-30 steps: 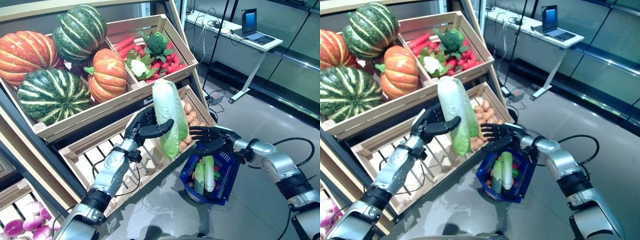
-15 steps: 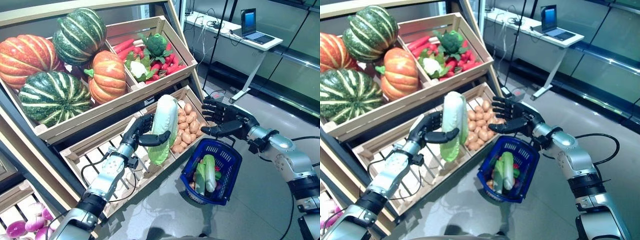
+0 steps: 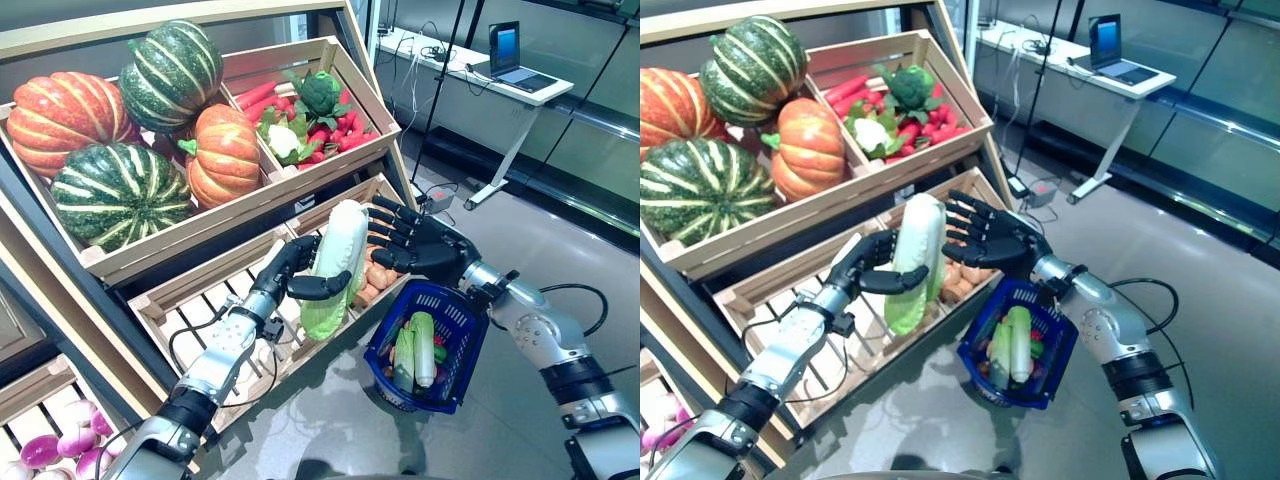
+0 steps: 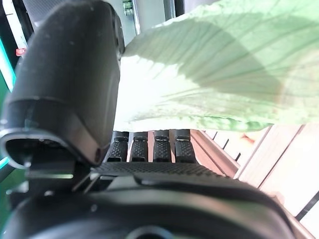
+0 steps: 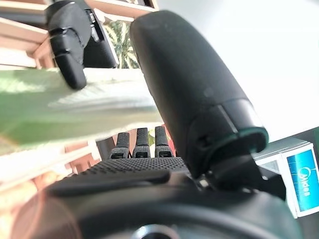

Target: Put vegetables into the basket

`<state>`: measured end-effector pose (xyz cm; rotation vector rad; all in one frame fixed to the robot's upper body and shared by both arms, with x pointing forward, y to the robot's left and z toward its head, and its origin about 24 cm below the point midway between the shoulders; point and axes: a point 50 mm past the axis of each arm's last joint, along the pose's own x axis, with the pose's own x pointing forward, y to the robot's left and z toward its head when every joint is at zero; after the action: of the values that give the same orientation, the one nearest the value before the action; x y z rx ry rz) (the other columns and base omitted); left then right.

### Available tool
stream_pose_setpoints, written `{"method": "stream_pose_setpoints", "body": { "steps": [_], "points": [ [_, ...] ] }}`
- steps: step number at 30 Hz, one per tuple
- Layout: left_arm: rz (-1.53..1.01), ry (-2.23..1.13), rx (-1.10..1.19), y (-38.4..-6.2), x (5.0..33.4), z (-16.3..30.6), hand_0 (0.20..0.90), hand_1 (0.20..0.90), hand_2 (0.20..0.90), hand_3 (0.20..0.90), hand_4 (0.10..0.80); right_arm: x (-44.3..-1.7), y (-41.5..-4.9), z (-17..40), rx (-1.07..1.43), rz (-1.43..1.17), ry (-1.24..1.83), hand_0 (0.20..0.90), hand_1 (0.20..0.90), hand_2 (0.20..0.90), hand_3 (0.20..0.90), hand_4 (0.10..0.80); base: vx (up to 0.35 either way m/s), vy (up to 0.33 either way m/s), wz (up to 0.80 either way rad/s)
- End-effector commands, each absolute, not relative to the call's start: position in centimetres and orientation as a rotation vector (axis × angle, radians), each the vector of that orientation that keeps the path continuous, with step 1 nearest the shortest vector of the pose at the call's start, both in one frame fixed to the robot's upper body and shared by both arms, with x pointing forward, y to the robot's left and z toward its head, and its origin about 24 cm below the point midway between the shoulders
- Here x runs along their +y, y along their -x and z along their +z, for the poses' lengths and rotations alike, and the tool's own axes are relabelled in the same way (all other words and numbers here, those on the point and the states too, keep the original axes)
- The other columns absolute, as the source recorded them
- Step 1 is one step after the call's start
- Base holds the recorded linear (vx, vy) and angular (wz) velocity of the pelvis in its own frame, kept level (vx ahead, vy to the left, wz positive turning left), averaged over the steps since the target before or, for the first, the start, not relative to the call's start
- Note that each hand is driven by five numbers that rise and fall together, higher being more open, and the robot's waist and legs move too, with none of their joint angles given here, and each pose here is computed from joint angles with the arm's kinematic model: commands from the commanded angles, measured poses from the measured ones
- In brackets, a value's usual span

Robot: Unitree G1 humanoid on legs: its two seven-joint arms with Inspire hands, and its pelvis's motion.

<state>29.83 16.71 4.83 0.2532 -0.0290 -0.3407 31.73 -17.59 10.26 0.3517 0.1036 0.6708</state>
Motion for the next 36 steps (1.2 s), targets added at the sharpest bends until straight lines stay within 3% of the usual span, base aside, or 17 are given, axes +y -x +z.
{"method": "stream_pose_setpoints", "body": {
  "steps": [1, 16, 28, 29, 30, 36],
  "points": [
    [-0.471, -0.199, -0.346, -31.1, 13.3, 11.0, 0.3, 0.3, 0.3, 0.3, 0.4, -15.2, -33.6, 15.3, -0.096, 0.809, -0.438, 0.9, 0.9, 0.9, 0.9, 0.8, 0.005, 0.008, 0.03],
    [-0.623, -0.221, -0.368, -30.1, 10.0, 10.9, 0.3, 0.3, 0.3, 0.3, 0.4, -11.6, -34.4, 16.4, -0.116, 0.923, -0.376, 0.9, 0.9, 0.9, 0.9, 0.8, 0.004, 0.006, 0.03],
    [-0.659, -0.278, -0.363, -29.9, 9.2, 10.6, 0.3, 0.3, 0.3, 0.3, 0.4, -9.8, -34.2, 17.5, -0.179, 0.946, -0.239, 0.9, 0.9, 0.9, 0.9, 0.8, 0.0, 0.0, 0.0],
    [-0.653, -0.294, -0.366, -29.9, 9.1, 10.6, 0.3, 0.3, 0.3, 0.3, 0.4, -9.7, -34.2, 17.5, -0.184, 0.922, -0.201, 0.552, 0.552, 0.552, 0.552, 0.568, 0.0, 0.0, 0.0],
    [-0.647, -0.305, -0.369, -29.9, 9.1, 10.7, 0.3, 0.3, 0.3, 0.3, 0.4, -9.6, -34.2, 17.6, -0.191, 0.902, -0.182, 0.3, 0.3, 0.3, 0.3, 0.4, 0.0, 0.0, 0.0],
    [-0.621, -0.348, -0.374, -30.2, 9.1, 10.7, 0.3, 0.3, 0.3, 0.3, 0.4, -9.5, -34.0, 18.3, -0.242, 0.845, -0.09, 0.3, 0.3, 0.3, 0.3, 0.4, 0.0, 0.0, 0.0]
  ]
}}
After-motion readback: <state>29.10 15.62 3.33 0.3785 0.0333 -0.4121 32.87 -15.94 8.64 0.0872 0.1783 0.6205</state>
